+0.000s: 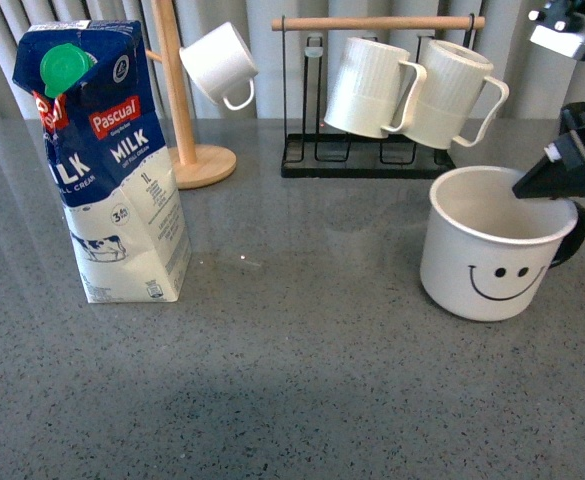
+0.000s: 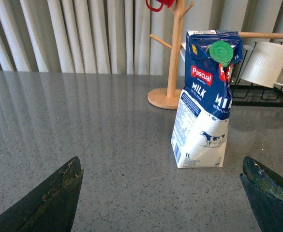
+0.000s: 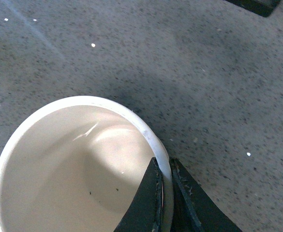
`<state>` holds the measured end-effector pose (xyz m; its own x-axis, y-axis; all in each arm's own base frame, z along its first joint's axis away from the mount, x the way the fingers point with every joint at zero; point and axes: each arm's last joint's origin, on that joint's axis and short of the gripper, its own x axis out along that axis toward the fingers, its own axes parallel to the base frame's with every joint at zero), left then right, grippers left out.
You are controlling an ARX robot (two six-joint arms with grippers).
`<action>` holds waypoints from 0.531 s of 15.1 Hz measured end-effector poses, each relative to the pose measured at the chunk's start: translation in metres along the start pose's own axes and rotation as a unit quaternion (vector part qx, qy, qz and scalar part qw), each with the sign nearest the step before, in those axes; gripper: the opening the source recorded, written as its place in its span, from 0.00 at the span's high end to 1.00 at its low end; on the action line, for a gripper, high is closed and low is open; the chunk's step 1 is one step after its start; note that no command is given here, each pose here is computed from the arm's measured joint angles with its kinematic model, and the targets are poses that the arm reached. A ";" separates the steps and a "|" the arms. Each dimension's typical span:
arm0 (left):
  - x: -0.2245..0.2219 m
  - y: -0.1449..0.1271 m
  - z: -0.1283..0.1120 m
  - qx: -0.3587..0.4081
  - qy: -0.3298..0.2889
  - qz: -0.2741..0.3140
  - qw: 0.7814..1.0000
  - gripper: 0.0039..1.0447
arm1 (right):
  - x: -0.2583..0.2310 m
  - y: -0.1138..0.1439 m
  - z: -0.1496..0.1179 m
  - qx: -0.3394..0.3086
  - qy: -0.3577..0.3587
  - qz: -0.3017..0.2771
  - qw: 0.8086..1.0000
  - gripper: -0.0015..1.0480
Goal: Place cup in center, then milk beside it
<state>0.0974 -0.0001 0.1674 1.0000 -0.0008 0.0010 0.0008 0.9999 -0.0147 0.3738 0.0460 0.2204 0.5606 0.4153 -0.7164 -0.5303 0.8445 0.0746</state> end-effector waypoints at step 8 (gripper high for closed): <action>0.000 0.000 0.000 0.000 0.000 0.000 1.000 0.06 | 0.027 0.048 0.015 -0.009 -0.009 0.038 0.999 0.97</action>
<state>0.0974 -0.0001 0.1674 1.0000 -0.0008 0.0010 0.0008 0.9999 -0.0147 0.3730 0.1030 0.2155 0.5303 0.4839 -0.6962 -0.5826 0.8045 0.1154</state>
